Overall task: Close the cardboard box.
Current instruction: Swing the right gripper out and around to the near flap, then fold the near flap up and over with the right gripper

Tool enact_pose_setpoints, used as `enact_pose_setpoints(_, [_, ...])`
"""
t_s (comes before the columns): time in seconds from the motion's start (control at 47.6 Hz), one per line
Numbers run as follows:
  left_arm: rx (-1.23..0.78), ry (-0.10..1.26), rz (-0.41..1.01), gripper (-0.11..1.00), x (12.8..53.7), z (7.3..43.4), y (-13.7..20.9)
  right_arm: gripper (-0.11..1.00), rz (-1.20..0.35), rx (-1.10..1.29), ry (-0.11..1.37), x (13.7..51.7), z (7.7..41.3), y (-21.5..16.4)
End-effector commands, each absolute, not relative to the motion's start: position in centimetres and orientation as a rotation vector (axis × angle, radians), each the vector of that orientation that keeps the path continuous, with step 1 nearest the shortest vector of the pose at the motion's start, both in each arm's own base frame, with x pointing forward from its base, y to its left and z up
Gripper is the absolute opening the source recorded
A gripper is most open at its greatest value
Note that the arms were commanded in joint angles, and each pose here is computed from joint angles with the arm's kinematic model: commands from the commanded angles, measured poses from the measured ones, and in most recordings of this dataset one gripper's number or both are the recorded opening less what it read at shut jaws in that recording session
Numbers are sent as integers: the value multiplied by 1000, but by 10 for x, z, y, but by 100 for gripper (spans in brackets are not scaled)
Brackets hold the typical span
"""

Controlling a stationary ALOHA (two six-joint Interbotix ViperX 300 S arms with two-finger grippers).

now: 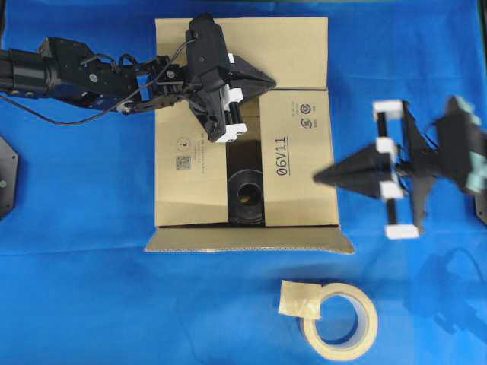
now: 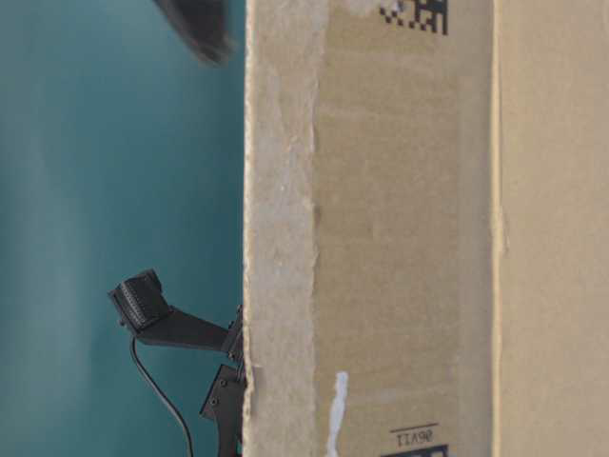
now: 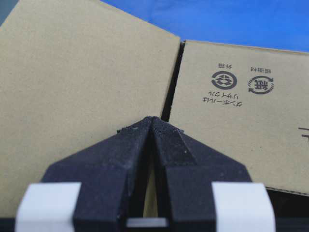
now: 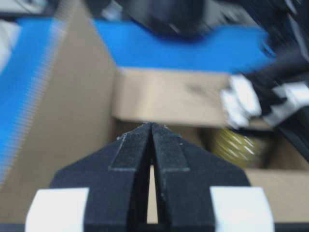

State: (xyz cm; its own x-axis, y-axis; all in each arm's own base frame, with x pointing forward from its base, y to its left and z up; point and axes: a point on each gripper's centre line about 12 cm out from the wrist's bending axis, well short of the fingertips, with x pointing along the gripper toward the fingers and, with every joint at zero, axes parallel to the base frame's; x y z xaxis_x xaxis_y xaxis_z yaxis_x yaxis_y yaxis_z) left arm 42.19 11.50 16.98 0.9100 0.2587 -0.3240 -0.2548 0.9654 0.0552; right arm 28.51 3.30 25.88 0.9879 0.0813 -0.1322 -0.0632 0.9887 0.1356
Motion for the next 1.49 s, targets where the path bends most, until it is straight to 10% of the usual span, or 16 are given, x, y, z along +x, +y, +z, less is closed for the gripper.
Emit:
enact_pose_setpoints(0.0, [16,304,278,0,422,181,120,0,153,123,86,276,275,53])
enact_pose_setpoints(0.672, [13,316,276,0,419,177,119,0,408,14,241,273,227,129])
enact_pose_setpoints(1.47, [10,317,263,0,420,177,113,0,73,85,287,282,219,32])
